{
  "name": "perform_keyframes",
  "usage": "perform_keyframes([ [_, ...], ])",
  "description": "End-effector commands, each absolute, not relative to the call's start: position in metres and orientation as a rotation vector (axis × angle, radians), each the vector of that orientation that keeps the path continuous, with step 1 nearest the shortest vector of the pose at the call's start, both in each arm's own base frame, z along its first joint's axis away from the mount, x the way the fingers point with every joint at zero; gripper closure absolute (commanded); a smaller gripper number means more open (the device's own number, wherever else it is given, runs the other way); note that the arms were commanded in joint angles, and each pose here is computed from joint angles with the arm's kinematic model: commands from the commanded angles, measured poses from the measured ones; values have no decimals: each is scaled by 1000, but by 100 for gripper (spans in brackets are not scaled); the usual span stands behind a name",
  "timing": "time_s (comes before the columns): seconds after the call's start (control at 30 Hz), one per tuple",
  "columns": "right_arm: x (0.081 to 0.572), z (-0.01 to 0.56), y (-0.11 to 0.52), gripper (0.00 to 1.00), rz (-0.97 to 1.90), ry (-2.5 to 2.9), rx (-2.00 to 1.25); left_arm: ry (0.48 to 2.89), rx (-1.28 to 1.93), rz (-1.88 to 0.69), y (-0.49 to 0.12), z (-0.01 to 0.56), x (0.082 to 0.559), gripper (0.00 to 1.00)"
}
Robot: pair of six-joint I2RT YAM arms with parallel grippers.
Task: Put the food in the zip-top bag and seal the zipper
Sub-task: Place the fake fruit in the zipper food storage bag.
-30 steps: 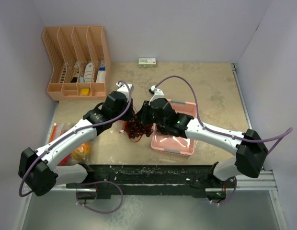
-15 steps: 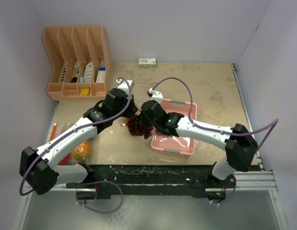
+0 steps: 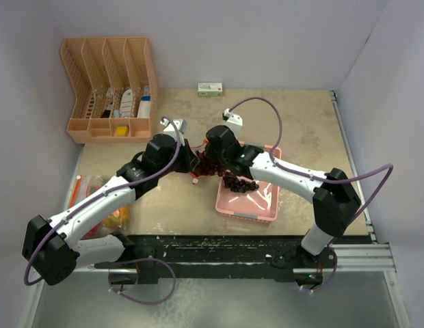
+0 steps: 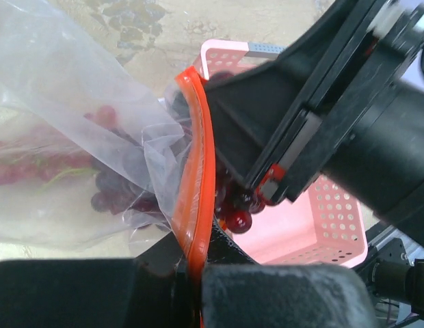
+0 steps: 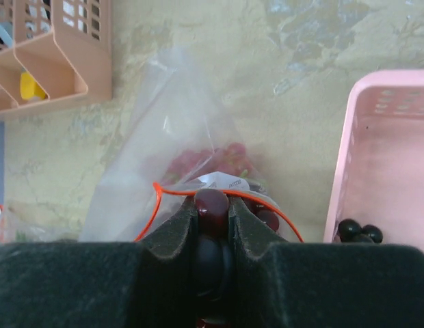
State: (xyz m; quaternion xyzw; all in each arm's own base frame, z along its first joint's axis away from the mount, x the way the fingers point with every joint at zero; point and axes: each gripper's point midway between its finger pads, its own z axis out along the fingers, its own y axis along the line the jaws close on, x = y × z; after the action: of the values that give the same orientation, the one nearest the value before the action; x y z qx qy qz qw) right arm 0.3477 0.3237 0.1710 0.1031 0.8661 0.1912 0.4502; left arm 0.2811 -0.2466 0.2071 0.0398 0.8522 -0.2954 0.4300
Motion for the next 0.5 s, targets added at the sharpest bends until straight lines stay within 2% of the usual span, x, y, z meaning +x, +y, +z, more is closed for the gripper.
perform_keyframes([
  [0.0,376,233,332,100,629,1929,361,2056,80,-841,-258,224,279,100],
  [0.17,358,206,385,100,887,1984,276,2101,28,-790,-255,195,286,100],
  [0.37,370,177,393,100,790,2049,261,2125,18,-804,-256,186,283,100],
  [0.43,365,173,401,92,811,2058,223,2131,2,-758,-248,182,284,100],
  [0.47,361,167,403,81,813,2076,209,2128,-3,-743,-246,181,284,100],
])
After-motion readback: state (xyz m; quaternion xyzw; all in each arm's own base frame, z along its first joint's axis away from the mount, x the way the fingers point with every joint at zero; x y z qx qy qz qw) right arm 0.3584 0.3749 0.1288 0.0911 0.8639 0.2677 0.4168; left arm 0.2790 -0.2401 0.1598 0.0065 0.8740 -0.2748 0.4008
